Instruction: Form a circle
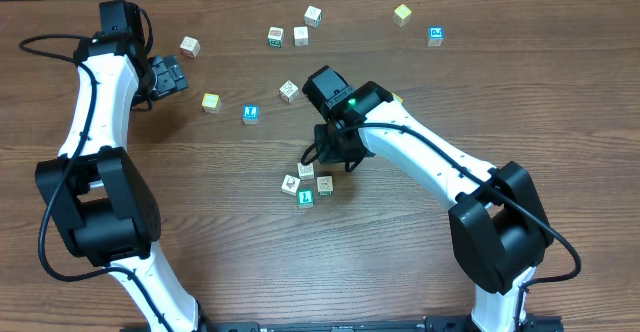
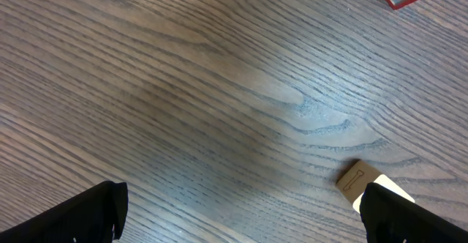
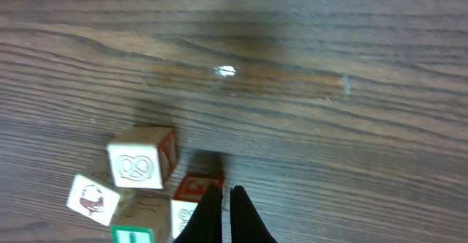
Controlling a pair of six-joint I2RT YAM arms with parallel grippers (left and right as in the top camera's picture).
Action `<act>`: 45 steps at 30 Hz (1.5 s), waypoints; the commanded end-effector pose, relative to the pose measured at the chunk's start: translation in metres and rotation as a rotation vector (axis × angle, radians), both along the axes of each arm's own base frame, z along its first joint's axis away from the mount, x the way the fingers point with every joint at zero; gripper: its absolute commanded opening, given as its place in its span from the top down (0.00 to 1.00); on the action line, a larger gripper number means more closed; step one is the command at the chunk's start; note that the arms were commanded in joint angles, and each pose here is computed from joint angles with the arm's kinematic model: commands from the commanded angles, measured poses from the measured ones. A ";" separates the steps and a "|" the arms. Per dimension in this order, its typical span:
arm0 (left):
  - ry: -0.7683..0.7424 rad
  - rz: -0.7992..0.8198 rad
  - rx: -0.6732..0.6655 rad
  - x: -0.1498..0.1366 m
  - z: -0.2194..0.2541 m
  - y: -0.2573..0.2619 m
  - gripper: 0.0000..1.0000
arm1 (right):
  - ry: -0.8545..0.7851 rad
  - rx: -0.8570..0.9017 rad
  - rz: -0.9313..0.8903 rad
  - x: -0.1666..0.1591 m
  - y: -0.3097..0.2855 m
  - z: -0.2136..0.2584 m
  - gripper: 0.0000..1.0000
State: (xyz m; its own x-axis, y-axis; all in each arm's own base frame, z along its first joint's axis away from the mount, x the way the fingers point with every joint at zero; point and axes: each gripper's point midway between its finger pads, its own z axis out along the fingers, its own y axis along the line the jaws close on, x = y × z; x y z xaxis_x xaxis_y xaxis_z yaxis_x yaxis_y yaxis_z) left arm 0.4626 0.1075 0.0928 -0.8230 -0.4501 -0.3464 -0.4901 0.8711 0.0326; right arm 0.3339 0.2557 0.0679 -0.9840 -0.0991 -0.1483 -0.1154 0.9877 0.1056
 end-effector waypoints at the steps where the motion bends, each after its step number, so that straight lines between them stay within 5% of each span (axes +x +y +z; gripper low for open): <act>1: -0.003 -0.012 0.008 0.000 0.003 -0.003 0.00 | 0.002 0.006 -0.003 0.001 0.001 -0.001 0.96; 14: -0.003 -0.017 0.008 0.000 0.003 -0.004 0.00 | -0.017 -0.051 -0.069 0.004 -0.012 -0.002 0.96; 20: -0.003 -0.018 0.008 0.000 0.003 -0.005 0.00 | 0.096 -0.129 -0.108 -0.018 -0.035 -0.010 0.96; 45: -0.003 -0.019 0.008 0.000 0.003 -0.006 0.00 | 0.210 0.008 -0.087 -0.051 -0.008 -0.048 0.96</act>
